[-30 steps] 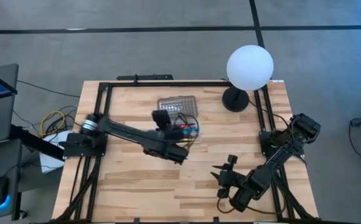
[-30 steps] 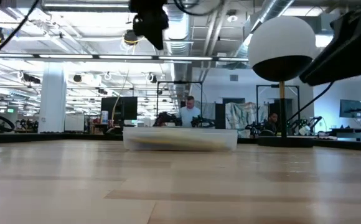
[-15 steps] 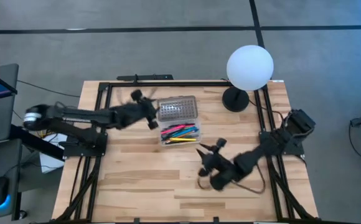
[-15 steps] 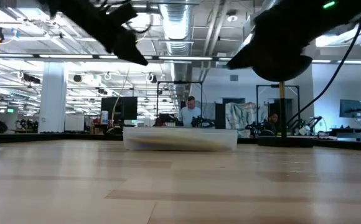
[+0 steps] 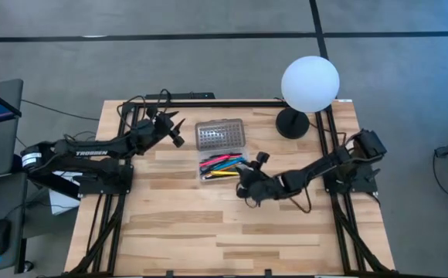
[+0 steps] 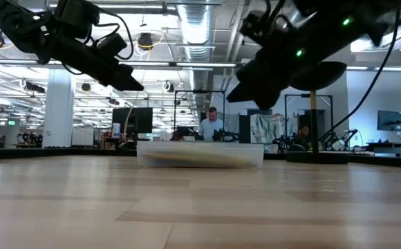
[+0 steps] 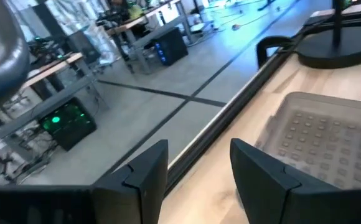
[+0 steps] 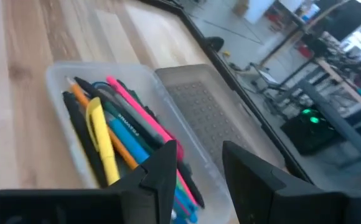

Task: Pick & place school supplies into a supply box
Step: Close the gray supply box

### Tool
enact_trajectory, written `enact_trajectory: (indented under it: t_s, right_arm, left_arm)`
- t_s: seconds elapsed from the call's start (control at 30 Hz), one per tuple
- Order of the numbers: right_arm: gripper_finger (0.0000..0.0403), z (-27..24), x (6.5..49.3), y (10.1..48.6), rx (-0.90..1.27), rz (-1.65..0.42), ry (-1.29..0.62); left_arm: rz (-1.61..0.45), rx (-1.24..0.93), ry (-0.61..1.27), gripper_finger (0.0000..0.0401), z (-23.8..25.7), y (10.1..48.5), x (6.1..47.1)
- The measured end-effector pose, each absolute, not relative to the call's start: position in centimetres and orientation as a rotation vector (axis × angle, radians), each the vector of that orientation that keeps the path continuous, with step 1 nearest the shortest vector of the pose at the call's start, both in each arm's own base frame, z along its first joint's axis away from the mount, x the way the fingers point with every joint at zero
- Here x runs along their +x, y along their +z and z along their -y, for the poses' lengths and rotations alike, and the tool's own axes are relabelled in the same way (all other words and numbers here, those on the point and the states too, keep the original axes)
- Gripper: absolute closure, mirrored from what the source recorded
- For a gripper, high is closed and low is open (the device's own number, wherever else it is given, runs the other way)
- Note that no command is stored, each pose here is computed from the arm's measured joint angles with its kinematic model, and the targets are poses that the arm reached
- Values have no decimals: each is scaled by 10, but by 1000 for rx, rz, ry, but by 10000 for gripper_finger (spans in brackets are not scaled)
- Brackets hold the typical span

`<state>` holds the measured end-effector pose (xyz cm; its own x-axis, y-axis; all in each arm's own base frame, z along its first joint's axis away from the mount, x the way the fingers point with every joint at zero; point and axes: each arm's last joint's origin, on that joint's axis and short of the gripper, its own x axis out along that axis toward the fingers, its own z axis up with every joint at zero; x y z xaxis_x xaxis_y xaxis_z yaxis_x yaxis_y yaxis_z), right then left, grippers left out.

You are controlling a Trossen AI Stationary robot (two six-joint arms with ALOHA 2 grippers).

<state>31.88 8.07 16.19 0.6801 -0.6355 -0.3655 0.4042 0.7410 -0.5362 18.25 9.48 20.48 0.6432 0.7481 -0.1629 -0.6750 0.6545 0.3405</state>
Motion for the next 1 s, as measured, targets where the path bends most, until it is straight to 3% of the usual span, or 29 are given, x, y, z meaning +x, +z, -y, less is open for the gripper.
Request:
enact_trajectory:
  t_s: [0.27, 0.5, 0.77, 1.0]
  right_arm:
    - [281, -47, 328, 162, -397, -442, -469]
    - [281, -30, 333, 163, -389, -420, -370]
    - [282, -14, 339, 166, -302, -353, -114]
    - [282, -12, 341, 159, -277, -358, -64]
  left_arm:
    - [-333, 303, 651, 233, -92, 201, 185]
    - [-386, 246, 669, 233, -97, 195, 181]
    - [-476, 175, 747, 233, -97, 186, 176]
    - [-509, 168, 743, 233, -97, 183, 175]
